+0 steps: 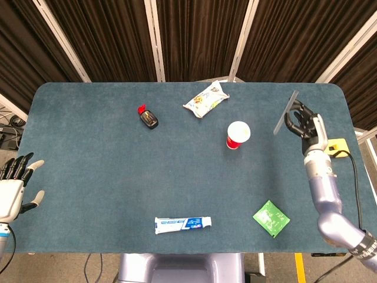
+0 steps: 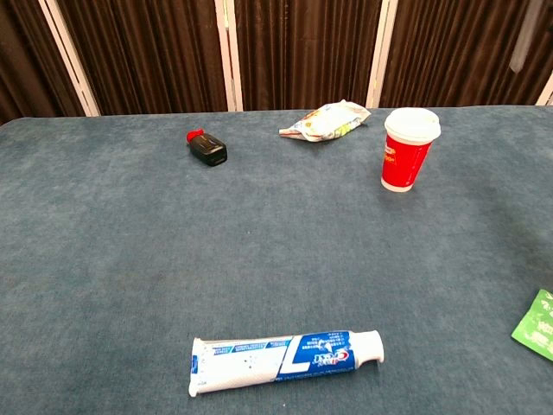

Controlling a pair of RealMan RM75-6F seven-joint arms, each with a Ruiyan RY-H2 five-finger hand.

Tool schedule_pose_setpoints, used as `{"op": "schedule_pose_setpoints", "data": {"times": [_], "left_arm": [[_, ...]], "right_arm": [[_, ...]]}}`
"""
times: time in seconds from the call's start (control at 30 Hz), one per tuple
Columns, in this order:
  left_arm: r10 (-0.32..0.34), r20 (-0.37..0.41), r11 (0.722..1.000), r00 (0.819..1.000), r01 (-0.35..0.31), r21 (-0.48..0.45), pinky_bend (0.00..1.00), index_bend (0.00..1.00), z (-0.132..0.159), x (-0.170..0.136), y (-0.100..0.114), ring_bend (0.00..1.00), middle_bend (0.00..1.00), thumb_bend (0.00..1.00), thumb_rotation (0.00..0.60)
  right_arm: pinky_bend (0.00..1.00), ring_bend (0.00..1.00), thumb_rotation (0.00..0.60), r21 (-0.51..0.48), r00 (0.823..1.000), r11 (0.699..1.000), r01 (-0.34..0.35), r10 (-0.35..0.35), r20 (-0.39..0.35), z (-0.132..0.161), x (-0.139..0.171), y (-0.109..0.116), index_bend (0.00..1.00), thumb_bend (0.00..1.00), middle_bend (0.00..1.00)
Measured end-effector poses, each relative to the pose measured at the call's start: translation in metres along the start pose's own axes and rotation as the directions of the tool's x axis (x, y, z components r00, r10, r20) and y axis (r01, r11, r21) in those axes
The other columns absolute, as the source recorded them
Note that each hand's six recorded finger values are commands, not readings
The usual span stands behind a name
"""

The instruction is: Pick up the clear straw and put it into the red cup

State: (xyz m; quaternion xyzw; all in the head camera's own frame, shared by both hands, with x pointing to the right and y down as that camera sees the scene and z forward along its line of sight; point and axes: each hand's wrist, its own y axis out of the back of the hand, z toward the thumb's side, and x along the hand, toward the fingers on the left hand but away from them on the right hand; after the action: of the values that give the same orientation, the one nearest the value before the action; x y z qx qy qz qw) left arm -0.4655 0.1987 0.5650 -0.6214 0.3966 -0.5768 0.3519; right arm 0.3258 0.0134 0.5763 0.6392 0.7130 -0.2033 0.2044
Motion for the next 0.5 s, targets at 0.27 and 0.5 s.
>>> {"op": "schedule_pose_setpoints", "data": {"times": [0.27, 0.5], "left_arm": [[-0.001, -0.003, 1.0, 1.0, 0.001, -0.006, 0.0, 0.19, 0.0, 0.0, 0.0, 0.0, 0.0, 0.38, 0.6], [-0.002, -0.005, 1.0, 1.0, 0.002, -0.01, 0.0, 0.2, 0.0, 0.001, 0.0, 0.0, 0.0, 0.38, 0.6]], "right_arm": [[0.0, 0.0, 0.6, -0.154, 1.0, 0.988, -0.006, 0.008, 0.016, -0.009, -0.013, -0.025, 0.54, 0.44, 0.15], [0.0, 0.0, 0.6, -0.242, 1.0, 0.97, 0.003, 0.001, 0.019, -0.027, -0.021, -0.041, 0.54, 0.43, 0.15]]}}
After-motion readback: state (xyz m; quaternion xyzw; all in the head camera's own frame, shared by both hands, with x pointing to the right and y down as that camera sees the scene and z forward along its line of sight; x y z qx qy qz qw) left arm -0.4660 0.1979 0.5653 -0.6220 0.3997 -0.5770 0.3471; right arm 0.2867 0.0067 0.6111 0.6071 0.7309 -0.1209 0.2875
